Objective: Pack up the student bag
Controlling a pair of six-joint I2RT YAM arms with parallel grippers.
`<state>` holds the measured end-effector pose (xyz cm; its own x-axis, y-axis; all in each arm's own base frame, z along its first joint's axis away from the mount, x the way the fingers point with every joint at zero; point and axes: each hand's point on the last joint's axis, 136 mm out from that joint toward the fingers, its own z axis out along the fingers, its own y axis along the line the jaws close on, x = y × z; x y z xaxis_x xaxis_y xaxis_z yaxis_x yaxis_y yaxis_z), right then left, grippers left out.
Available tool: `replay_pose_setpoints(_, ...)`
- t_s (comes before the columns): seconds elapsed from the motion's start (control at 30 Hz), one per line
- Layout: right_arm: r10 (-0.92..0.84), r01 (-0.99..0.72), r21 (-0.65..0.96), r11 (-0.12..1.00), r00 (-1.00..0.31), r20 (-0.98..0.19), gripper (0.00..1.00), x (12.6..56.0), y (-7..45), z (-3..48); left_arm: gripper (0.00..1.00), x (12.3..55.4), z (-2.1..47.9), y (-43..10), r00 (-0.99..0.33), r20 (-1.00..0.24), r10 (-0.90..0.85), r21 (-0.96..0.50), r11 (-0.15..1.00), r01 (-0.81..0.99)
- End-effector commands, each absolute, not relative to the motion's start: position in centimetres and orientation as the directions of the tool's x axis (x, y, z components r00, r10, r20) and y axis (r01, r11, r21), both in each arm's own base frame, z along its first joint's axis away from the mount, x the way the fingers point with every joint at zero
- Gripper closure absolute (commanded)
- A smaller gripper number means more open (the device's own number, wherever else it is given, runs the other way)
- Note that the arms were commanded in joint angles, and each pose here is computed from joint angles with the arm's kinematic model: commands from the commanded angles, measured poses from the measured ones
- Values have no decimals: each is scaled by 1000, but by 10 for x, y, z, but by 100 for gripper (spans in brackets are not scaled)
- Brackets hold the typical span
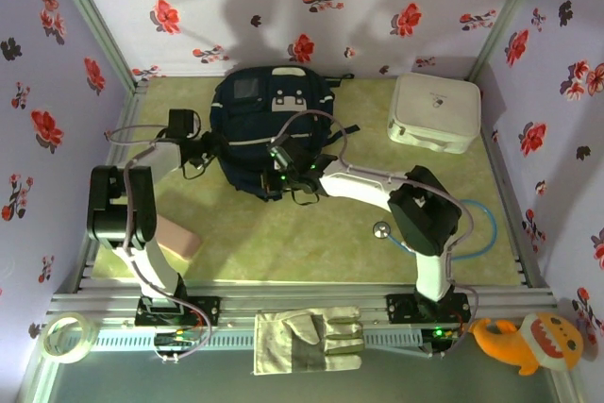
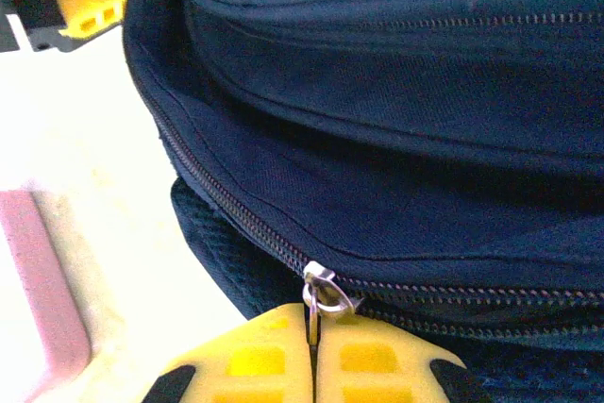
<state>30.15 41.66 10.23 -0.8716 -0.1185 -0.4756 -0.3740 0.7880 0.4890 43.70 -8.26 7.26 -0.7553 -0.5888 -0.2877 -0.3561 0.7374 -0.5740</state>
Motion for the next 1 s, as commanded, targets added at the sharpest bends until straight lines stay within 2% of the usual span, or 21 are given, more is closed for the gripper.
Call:
replay_pose_setpoints(0.0, -132, -433, 558, 708, -857, -498, 100, 298, 449, 124, 45, 428, 92, -72, -730, -326, -600, -563, 744, -360)
replay_pose_setpoints(0.1, -140, -441, 558, 703, -855, -499, 100, 303, 458, 122, 36, 410, 95, -70, -720, -317, -618, -567, 732, -379)
replay_pose_setpoints(0.37, -198, -476, 567, 672, -853, -482, 100, 306, 485, 113, 34, 374, 97, -87, -719, -196, -666, -655, 635, -410)
replay_pose_setpoints(0.57, -213, -484, 562, 671, -851, -479, 100, 306, 491, 109, 39, 370, 84, -82, -677, -161, -718, -641, 598, -481)
replay_pose_setpoints(0.83, -230, -485, 546, 683, -852, -469, 100, 301, 486, 102, 46, 390, 74, -89, -661, -194, -725, -652, 599, -465)
replay_pose_setpoints(0.97, -228, -480, 528, 701, -852, -472, 100, 300, 478, 100, 56, 391, 60, -87, -654, -189, -732, -625, 604, -495)
